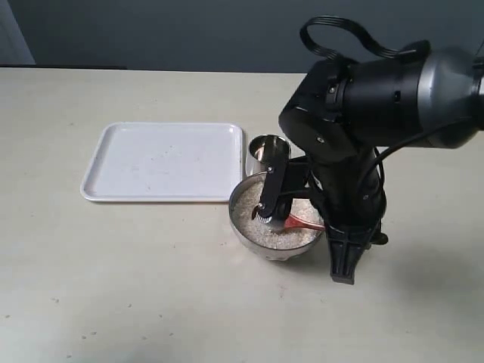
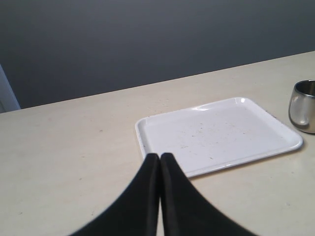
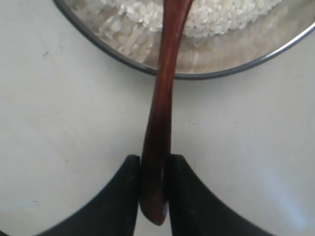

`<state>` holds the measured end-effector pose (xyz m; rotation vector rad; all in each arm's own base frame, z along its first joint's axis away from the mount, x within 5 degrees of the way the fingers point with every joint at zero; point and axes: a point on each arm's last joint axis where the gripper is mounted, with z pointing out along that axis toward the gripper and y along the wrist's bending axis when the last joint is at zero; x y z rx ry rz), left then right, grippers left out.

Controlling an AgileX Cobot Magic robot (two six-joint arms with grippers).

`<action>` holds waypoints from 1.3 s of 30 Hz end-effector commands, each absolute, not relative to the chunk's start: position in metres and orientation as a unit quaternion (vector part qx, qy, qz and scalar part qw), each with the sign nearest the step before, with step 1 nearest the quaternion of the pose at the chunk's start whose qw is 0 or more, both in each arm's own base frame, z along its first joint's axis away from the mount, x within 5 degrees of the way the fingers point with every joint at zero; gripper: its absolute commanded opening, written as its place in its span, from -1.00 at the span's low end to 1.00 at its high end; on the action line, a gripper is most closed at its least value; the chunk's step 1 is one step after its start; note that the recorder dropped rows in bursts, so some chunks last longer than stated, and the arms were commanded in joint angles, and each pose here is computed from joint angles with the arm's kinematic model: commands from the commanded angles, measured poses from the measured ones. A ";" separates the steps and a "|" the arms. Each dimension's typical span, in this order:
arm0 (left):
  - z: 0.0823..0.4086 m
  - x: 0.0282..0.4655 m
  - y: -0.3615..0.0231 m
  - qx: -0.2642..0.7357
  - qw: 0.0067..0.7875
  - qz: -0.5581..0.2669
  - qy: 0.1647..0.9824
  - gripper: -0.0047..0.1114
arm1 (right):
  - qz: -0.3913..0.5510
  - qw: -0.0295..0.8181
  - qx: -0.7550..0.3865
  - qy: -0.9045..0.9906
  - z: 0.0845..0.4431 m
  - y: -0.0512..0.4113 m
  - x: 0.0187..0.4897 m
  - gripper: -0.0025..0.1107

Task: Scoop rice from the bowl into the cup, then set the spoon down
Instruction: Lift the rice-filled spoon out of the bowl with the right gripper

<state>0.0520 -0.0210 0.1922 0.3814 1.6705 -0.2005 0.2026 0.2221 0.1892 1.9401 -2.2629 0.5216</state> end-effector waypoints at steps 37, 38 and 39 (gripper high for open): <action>0.195 0.052 -0.021 0.165 0.658 -0.091 0.729 -0.91 | 0.080 0.038 0.589 -0.803 0.208 0.211 0.207 -0.97; 0.195 0.052 -0.021 0.165 0.658 -0.091 0.729 -0.91 | 0.077 0.035 0.588 -0.804 0.208 0.211 0.207 -0.97; 0.195 0.052 -0.021 0.165 0.658 -0.091 0.729 -0.91 | 0.076 0.033 0.587 -0.805 0.208 0.211 0.208 -0.97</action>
